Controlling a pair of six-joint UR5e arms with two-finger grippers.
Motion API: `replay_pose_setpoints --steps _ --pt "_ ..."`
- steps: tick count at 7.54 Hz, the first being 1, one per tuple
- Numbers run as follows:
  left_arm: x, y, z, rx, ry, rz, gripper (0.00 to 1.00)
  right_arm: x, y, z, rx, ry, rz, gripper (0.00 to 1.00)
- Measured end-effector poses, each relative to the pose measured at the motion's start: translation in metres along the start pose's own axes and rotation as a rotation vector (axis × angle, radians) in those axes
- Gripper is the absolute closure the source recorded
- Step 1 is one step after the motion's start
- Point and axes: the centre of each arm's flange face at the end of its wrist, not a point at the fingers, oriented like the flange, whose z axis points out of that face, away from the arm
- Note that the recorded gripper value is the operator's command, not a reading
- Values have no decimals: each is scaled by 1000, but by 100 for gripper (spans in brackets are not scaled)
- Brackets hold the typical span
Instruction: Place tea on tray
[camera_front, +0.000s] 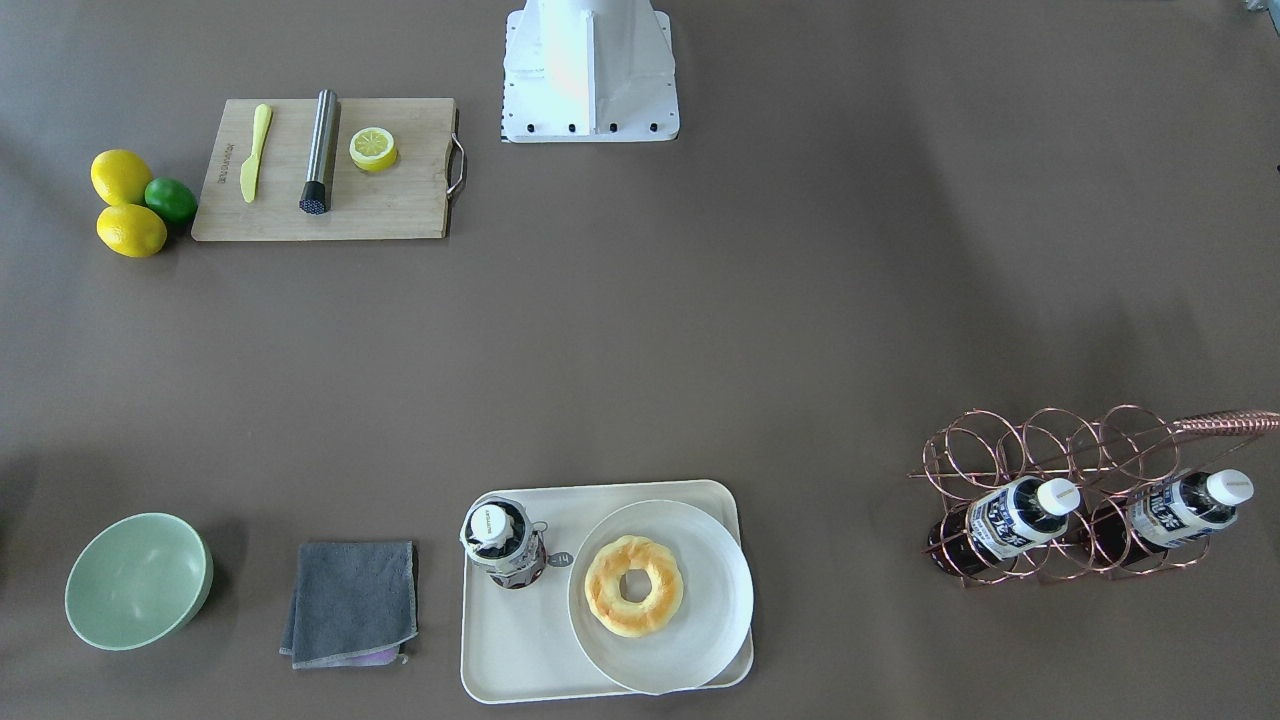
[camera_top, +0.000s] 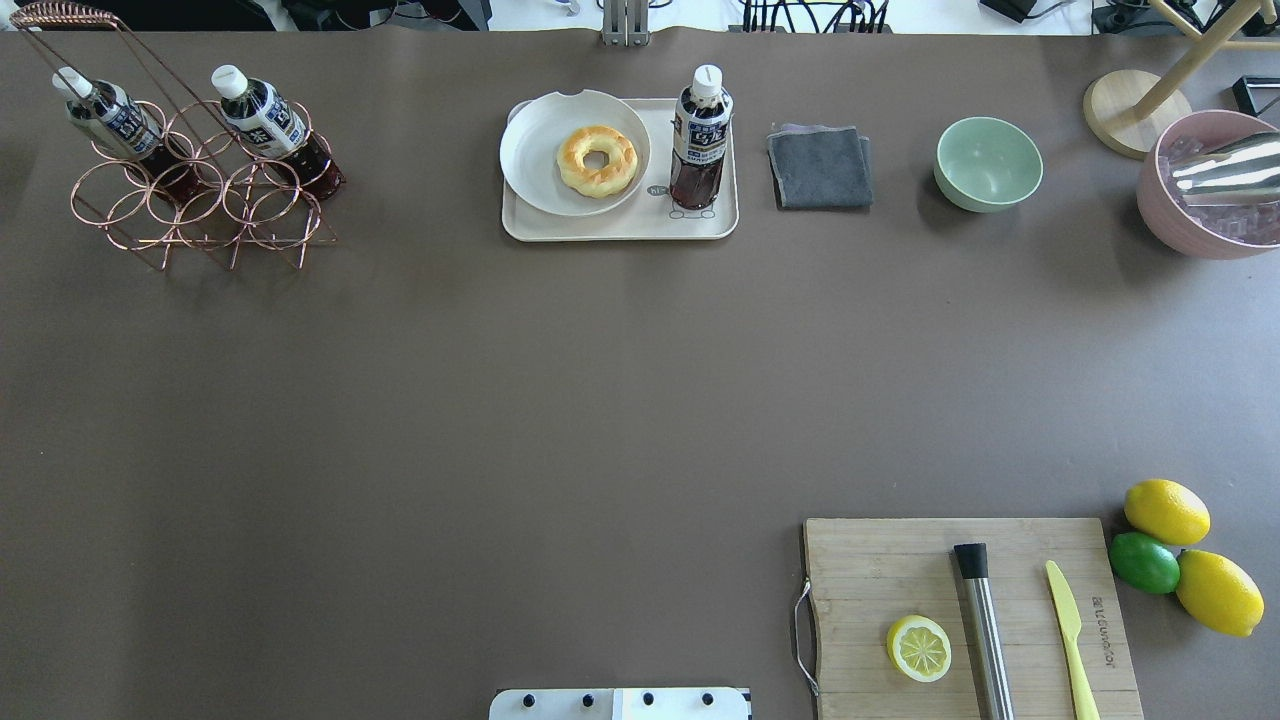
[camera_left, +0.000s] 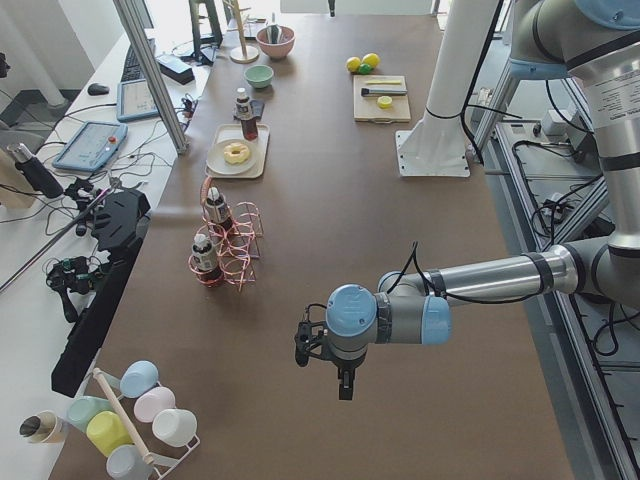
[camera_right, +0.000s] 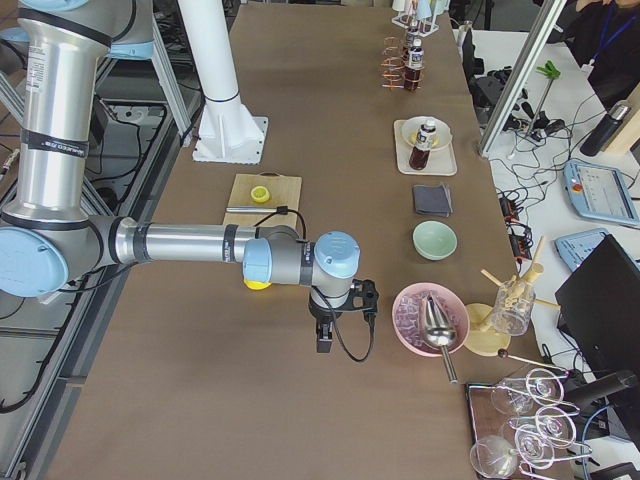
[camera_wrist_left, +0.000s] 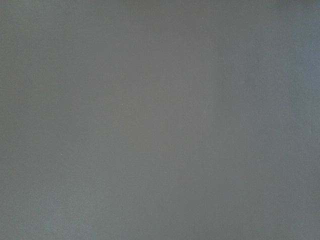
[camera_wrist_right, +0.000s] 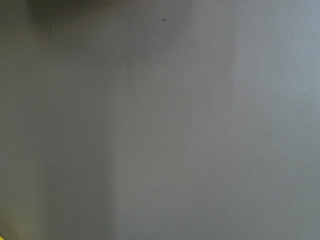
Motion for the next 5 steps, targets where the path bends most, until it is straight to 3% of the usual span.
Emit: replay_pose_setpoints --steps 5 --pt "-2 3 1 -3 0 -5 1 -1 0 -1 2 -3 -2 0"
